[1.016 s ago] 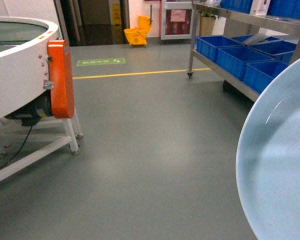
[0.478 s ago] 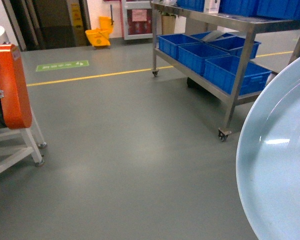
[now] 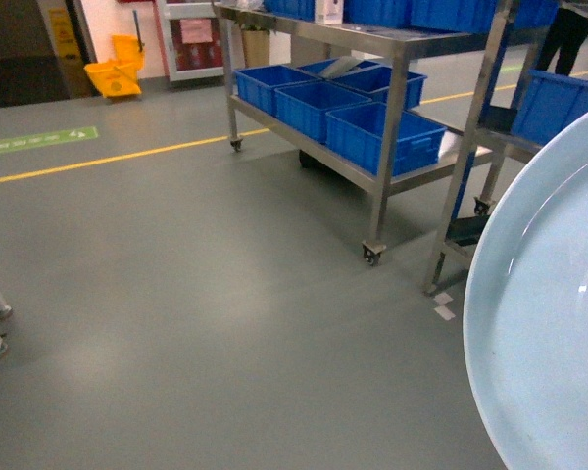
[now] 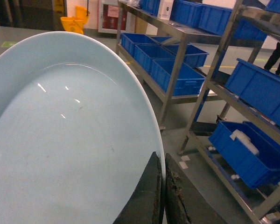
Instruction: Place blue tray on left shelf second layer neatly
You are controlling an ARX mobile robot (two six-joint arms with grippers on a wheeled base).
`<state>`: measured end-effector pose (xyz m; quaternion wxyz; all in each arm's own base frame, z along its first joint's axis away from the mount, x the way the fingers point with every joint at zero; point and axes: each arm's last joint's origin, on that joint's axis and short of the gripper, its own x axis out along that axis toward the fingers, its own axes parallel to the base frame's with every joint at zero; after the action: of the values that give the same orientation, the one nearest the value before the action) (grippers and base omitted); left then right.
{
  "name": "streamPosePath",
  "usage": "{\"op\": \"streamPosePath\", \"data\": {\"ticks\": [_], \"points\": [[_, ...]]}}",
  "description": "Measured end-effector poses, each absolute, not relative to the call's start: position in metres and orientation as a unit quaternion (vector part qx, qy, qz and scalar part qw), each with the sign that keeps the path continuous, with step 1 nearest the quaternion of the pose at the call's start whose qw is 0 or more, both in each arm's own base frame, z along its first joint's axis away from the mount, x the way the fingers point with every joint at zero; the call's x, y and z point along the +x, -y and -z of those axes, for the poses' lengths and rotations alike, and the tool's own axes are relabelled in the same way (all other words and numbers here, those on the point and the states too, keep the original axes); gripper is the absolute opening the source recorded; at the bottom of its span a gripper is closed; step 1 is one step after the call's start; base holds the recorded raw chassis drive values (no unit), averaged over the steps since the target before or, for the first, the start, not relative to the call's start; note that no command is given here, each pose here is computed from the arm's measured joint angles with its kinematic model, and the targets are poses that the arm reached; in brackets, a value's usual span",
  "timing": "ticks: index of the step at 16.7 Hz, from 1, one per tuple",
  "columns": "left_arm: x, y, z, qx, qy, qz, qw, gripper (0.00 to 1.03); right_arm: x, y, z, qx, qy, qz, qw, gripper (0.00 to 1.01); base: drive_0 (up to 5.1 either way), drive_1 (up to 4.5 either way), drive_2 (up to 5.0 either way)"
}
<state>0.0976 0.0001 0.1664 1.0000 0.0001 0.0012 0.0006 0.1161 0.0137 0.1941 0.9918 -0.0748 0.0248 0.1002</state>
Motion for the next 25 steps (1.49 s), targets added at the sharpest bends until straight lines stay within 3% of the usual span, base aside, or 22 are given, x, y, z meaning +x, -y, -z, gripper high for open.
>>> {"op": "streamPosePath", "data": {"ticks": [25], "points": [[0.0976, 0.0, -0.1664, 0.0, -0.001, 0.0, 1.0, 0.98, 0.1161, -0.0137, -0.1941, -0.075, -0.025, -0.1, 0.992, 0.02, -1.7, -1.65, -1.7]]}}
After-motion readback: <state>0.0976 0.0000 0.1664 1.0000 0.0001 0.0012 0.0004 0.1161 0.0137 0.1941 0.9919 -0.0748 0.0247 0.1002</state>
